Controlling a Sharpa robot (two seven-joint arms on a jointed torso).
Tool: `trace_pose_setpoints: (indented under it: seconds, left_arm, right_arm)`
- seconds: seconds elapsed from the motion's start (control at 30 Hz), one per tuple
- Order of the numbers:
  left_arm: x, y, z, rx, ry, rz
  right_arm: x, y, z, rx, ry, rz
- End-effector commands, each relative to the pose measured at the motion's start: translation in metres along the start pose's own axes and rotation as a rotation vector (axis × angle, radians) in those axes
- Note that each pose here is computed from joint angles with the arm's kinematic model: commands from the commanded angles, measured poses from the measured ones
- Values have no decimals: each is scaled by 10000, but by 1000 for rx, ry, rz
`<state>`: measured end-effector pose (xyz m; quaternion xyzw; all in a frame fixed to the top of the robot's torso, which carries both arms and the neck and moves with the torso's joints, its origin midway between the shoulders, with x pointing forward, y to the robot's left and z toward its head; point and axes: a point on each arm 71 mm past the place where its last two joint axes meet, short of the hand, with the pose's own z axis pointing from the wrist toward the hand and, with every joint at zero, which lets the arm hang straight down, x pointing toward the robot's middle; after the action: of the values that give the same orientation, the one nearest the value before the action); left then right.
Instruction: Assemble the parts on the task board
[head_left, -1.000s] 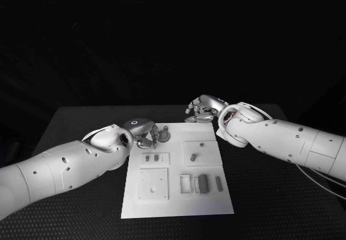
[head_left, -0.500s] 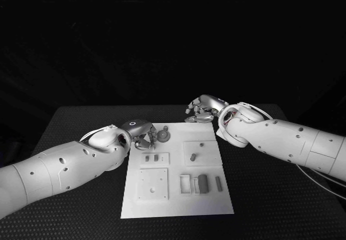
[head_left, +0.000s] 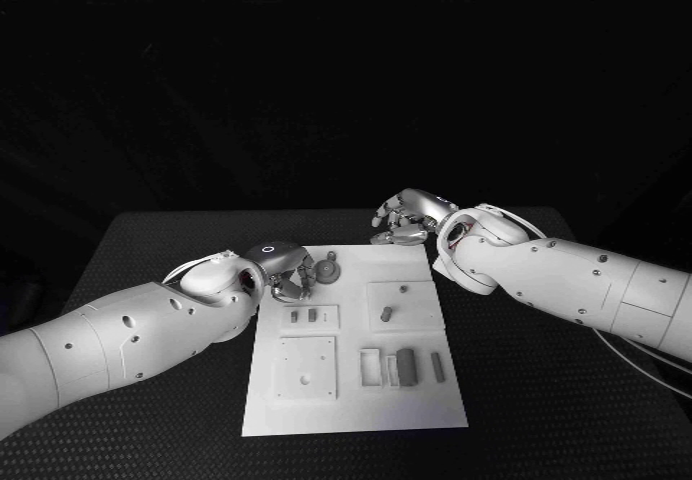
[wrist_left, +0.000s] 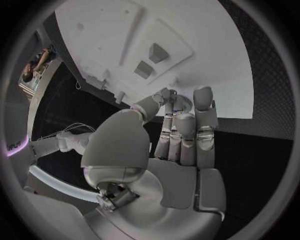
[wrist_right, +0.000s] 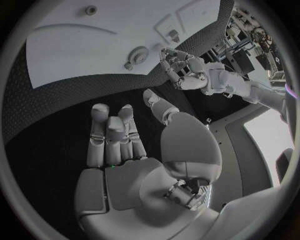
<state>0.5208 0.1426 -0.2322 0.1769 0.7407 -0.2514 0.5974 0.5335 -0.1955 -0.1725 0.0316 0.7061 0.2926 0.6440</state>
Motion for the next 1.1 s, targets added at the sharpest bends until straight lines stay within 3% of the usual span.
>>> trace_pose_setpoints:
  seconds: [0.03, 1.1]
  left_arm:
    - [16, -23, 6, 8, 19, 8]
    - [103, -9, 19, 1, 47, 24]
  right_arm:
    - [1, 10, 0, -9, 2, -1]
    - [3, 10, 2, -9, 2, -1]
